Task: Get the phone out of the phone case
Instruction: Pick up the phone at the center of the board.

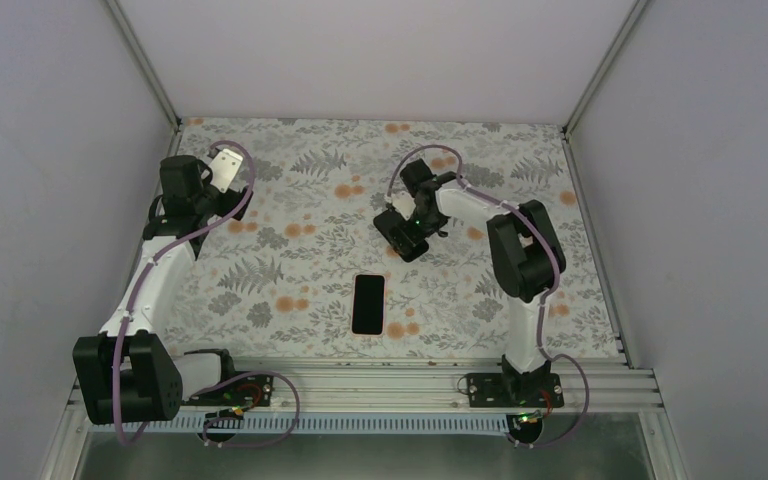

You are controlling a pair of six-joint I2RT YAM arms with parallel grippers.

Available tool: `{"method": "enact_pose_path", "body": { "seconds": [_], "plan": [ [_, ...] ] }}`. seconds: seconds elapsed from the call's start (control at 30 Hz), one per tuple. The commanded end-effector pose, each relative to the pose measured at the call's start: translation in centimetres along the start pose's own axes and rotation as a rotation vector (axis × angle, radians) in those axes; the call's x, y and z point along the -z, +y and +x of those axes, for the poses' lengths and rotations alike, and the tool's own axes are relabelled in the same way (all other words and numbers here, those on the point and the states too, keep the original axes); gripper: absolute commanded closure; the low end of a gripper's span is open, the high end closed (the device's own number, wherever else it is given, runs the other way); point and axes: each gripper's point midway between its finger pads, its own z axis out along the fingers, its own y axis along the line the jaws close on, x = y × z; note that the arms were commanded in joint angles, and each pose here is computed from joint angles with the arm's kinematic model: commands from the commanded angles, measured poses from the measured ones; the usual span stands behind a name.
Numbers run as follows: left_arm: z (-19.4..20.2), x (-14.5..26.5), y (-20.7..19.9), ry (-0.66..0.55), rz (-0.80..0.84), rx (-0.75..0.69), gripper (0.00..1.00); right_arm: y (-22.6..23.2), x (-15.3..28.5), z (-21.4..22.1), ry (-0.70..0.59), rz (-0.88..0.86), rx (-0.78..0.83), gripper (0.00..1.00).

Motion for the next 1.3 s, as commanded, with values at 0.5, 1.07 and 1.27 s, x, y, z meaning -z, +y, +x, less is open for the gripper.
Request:
{"method": "enact_pose_path", "body": {
  "seconds": [0.5,1.07,1.27],
  "plan": [
    [0.9,-0.2,0.1,0.018,-0.006,-0.018,0.00,0.6,-4.1,2.0,0.124,0.112,0.108,0.02],
    [-3.4,-0.5,-4.3,0.027,0.407,-0.008,0.00,-1.5,-1.4,0.0,-0.015,0.305,0.161,0.52],
    [-6.6,-1.5,-8.4,0.067,0.785,0.120,0.00,0.6,4.7,-4.4,-0.206,0.329,0.223,0.54]
  ]
}}
